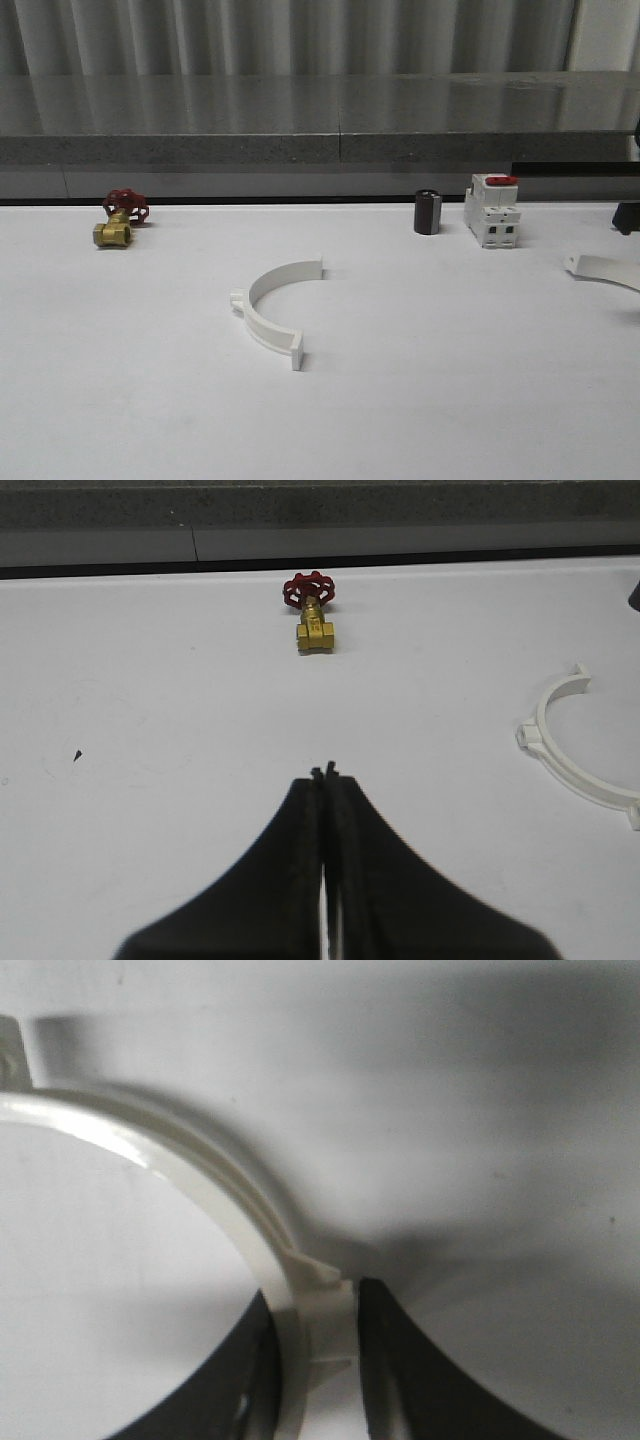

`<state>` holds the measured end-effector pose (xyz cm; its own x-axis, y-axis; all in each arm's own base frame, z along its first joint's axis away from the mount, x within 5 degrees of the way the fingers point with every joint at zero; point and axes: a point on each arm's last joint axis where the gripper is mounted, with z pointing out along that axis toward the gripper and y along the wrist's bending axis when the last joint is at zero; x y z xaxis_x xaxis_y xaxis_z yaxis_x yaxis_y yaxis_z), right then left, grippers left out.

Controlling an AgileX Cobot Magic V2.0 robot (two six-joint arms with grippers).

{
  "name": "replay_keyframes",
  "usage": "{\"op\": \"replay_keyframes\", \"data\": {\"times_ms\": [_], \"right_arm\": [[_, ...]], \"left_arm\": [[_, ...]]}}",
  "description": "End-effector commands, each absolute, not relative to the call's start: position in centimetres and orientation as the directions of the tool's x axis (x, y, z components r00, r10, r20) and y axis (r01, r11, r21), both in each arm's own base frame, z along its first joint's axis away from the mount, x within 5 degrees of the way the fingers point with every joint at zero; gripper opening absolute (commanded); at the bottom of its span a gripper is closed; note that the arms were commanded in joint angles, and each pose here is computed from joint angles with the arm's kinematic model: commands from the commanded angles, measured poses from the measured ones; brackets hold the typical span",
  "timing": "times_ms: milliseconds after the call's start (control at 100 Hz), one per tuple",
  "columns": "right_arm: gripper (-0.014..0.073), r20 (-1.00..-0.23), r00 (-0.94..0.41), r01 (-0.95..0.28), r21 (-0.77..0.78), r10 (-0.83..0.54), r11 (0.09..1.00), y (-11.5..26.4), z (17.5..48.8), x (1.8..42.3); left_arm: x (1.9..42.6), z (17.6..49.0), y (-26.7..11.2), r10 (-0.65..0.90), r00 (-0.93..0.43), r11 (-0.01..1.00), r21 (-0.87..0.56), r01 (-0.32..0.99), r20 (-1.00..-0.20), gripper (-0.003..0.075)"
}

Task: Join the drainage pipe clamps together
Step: 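Grasp the end of the second clamp half with the right gripper, then carry the second clamp half toward the first and lower it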

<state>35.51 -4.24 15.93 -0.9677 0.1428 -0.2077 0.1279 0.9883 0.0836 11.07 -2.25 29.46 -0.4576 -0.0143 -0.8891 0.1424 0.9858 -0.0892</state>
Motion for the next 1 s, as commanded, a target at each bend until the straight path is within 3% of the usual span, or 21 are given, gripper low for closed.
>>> {"op": "replay_keyframes", "data": {"times_ms": [0, 230, 440, 580, 770, 990], "right_arm": [[0.0078, -0.282, -0.946, 0.130, 0.132, 0.163, 0.983, -3.6, 19.0, 36.1], [0.0078, -0.313, -0.942, 0.078, 0.136, 0.118, 0.988, 1.9, 20.8, 36.5], [0.0078, -0.354, -0.927, 0.110, 0.054, 0.122, 0.993, 8.0, 21.7, 36.2], [0.0078, -0.377, -0.913, 0.139, 0.077, 0.158, 0.987, 11.5, 22.7, 36.0], [0.0078, -0.405, -0.896, 0.135, 0.139, 0.181, 0.981, 15.0, 23.8, 35.8], [0.0078, -0.373, -0.913, 0.123, 0.131, 0.163, 0.984, 17.6, 22.9, 36.1]], "left_arm": [[11.3, 31.0, -2.3, -0.031, -0.367, 0.983, -0.094, 0.156, -0.930, -0.0020], [11.3, 31.0, -2.3, -0.031, -0.367, 0.983, -0.094, 0.156, -0.930, -0.0020], [11.3, 31.0, -2.3, -0.031, -0.367, 0.983, -0.094, 0.156, -0.930, -0.0020], [11.3, 31.0, -2.3, -0.031, -0.367, 0.983, -0.094, 0.156, -0.930, -0.0020], [11.3, 31.0, -2.3, -0.031, -0.367, 0.983, -0.094, 0.156, -0.930, -0.0020], [11.3, 31.0, -2.3, -0.031, -0.367, 0.983, -0.094, 0.156, -0.930, -0.0020]]}}
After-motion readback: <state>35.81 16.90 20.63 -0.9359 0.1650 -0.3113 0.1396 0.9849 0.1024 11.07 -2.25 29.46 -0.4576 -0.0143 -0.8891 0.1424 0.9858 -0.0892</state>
